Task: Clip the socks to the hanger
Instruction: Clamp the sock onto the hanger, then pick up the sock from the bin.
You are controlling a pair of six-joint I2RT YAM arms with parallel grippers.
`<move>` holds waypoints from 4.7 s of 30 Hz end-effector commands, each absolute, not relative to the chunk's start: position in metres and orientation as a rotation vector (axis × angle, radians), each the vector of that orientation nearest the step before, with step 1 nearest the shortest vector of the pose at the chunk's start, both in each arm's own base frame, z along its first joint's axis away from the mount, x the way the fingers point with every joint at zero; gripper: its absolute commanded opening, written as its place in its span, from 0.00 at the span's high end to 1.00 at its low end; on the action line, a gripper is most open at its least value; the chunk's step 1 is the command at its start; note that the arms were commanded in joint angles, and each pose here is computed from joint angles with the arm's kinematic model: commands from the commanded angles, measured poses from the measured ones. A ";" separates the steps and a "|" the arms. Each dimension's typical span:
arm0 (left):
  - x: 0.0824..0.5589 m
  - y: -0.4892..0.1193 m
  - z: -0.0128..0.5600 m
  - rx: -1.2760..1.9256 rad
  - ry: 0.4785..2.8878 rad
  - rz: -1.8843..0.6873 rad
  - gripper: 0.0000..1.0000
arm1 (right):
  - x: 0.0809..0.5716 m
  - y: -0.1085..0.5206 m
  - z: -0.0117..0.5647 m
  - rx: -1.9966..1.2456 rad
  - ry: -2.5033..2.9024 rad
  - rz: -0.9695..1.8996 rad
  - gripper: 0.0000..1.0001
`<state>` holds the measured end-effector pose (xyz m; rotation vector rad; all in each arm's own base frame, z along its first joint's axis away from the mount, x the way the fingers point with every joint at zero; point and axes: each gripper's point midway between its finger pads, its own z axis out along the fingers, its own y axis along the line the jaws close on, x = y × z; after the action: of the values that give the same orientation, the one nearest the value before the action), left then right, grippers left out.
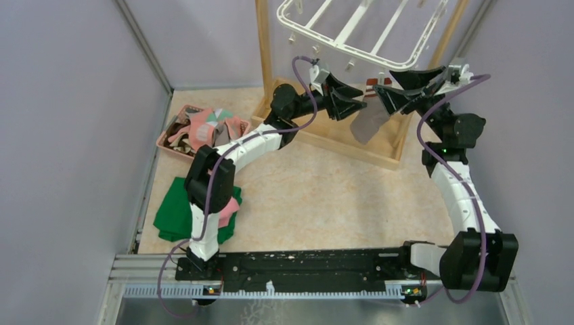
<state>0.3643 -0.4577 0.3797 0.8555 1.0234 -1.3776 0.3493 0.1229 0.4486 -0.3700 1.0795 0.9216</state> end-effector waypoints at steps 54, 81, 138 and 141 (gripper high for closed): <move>0.396 -0.090 0.237 -0.055 1.941 -0.233 0.25 | 0.262 0.163 0.243 -0.277 1.471 0.973 0.02; 0.418 -0.019 0.165 -0.277 2.078 0.155 0.46 | 0.270 0.170 0.226 -0.257 1.514 0.953 0.02; 0.301 -0.159 0.446 0.360 1.354 -0.832 1.00 | 0.260 0.178 0.234 -0.324 1.460 0.984 0.02; 0.269 -0.186 0.436 0.540 1.298 -1.042 1.00 | 0.254 0.186 0.239 -0.370 1.422 1.001 0.02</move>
<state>0.3247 -0.1388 0.4278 0.2082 1.4330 -0.7321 0.2655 0.1733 0.2195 -0.2829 1.5298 0.9651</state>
